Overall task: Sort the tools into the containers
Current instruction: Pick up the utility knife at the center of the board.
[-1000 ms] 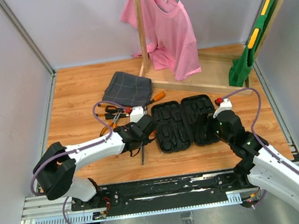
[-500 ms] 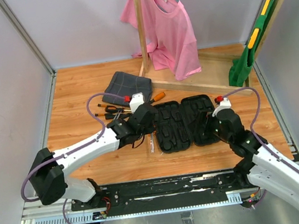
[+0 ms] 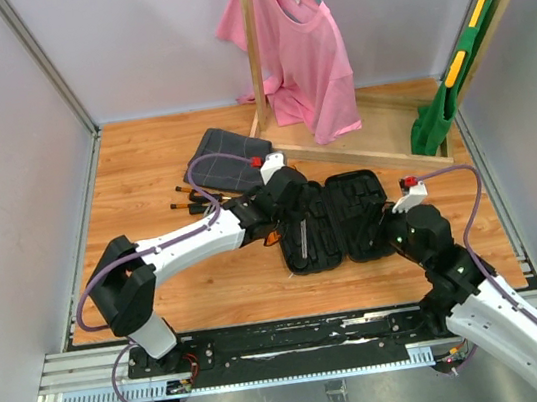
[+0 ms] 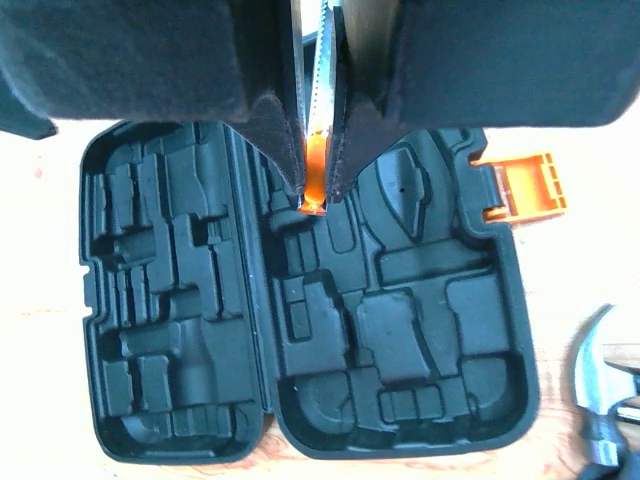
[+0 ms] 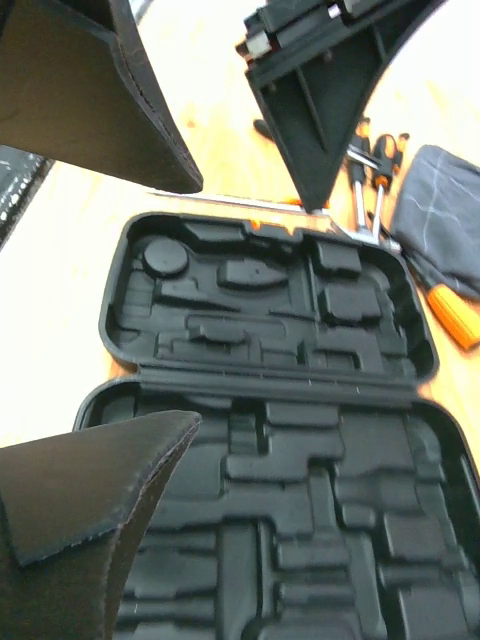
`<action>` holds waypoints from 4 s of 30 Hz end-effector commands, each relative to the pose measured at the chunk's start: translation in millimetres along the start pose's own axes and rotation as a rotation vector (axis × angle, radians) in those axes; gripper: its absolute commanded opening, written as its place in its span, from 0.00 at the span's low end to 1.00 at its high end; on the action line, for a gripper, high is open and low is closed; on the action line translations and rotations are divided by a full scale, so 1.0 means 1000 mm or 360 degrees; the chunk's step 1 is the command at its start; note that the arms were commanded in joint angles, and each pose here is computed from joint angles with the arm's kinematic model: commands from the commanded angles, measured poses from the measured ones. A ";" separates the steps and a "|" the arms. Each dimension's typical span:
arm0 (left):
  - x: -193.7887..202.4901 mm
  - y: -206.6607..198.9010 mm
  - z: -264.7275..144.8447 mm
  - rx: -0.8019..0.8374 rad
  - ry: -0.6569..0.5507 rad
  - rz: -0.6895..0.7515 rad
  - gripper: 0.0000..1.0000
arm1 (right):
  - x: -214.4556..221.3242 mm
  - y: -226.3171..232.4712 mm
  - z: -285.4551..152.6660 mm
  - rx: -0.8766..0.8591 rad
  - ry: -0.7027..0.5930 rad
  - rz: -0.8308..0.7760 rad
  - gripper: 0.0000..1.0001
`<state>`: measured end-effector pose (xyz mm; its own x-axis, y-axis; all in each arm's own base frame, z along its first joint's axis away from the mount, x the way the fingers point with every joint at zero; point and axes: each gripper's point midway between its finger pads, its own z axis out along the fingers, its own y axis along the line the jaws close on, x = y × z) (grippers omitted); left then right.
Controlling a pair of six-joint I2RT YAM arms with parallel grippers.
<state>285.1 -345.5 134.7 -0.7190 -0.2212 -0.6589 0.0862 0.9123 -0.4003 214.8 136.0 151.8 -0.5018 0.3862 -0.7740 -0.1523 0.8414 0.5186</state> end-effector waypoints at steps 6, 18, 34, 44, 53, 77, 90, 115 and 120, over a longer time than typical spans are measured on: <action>-0.012 -0.034 -0.007 0.0214 -0.0014 -0.0095 0.01 | 0.024 0.052 0.023 -0.0459 0.0160 0.0182 0.77; -0.008 -0.035 -0.011 0.0262 0.0001 -0.0122 0.00 | 0.042 0.071 0.051 -0.0558 0.0372 0.0283 0.61; -0.007 -0.028 -0.015 0.0254 -0.0018 -0.0159 0.00 | 0.057 0.090 0.062 -0.0721 0.0485 0.0401 0.27; -0.019 -0.023 -0.029 0.0277 -0.0107 -0.0139 0.26 | 0.060 0.078 0.062 -0.0621 0.0492 0.0360 0.01; -0.023 0.026 -0.039 0.0192 -0.0151 -0.0071 0.47 | 0.058 0.059 0.054 -0.0442 0.0549 0.0108 0.00; -0.051 0.068 -0.110 0.0423 -0.0330 -0.0120 0.66 | 0.081 0.123 0.035 -0.0799 0.0800 -0.0096 0.01; -0.048 0.001 -0.143 0.1096 -0.0305 -0.0050 0.72 | 0.037 0.190 0.010 -0.1308 0.0661 -0.0051 0.01; -0.047 -0.035 -0.203 0.1691 -0.0372 -0.0043 0.33 | 0.003 0.227 -0.029 -0.1684 0.0544 0.0035 0.01; -0.049 -0.035 -0.204 0.1691 -0.0383 -0.0064 0.08 | 0.004 0.226 -0.031 -0.1686 0.0539 0.0045 0.02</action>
<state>184.5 -298.6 288.8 -0.6193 -0.3826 -0.6856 0.6553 0.2290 -0.7198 160.7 317.0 268.6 -0.7129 0.1342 -0.6883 -0.6870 0.0629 0.7239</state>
